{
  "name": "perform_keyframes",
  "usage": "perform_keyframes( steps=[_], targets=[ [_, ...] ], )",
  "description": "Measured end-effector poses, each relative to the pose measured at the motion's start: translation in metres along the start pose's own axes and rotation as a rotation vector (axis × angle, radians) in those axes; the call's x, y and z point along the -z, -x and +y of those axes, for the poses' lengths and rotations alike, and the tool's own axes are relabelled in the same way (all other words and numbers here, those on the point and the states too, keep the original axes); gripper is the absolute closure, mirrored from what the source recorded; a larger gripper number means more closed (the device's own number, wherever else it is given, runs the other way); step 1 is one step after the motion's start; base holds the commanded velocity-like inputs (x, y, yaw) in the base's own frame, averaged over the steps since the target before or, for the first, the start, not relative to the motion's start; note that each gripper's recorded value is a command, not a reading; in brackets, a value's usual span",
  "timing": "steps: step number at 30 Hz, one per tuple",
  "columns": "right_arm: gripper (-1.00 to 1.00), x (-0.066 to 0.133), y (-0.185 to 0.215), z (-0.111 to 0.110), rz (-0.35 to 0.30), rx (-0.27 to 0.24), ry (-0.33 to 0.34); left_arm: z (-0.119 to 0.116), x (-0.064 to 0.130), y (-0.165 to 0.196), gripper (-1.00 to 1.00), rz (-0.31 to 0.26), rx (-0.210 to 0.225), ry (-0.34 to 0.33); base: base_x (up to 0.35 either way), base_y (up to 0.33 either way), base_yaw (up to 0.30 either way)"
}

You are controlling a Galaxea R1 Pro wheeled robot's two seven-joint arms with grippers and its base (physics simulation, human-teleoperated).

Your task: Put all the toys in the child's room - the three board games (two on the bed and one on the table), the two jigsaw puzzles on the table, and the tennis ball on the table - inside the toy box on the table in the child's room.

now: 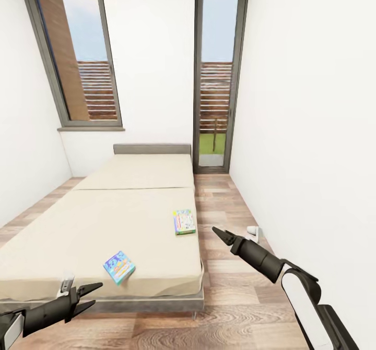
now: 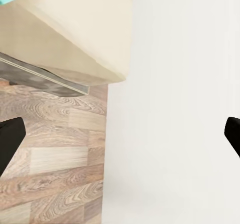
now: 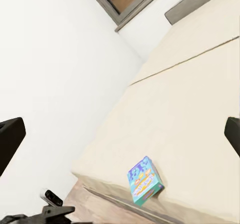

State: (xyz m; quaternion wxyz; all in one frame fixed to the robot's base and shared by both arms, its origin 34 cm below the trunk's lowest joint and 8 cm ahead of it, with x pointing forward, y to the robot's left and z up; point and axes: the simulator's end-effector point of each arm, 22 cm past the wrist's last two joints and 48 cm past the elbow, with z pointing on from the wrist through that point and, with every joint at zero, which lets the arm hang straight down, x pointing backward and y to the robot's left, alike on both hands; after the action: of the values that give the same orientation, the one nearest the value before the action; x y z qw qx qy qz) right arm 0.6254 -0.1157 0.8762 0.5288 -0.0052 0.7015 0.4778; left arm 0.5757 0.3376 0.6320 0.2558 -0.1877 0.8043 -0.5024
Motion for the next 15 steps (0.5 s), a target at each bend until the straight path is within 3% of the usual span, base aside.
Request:
perform_keyframes(
  steps=[4, 6, 15],
  targets=[
    [-1.00, 0.003, -0.003, 0.023, -0.012, 0.006, 0.126, 0.007, -0.002, -0.003, -1.00, 0.000, 0.000, -0.002, 0.000, 0.000, 0.000],
    [-1.00, 0.006, -0.003, 0.024, -0.023, 0.005, 0.148, 0.010, -0.004, -0.004, -1.00, 0.000, -0.001, -0.003, 0.000, 0.000, 0.000],
    [-1.00, 0.012, -0.011, 0.013, -0.041, 0.000, 0.162, 0.008, -0.017, -0.002, -1.00, -0.023, -0.025, -0.054, 0.000, 0.000, 0.000]
  ],
)
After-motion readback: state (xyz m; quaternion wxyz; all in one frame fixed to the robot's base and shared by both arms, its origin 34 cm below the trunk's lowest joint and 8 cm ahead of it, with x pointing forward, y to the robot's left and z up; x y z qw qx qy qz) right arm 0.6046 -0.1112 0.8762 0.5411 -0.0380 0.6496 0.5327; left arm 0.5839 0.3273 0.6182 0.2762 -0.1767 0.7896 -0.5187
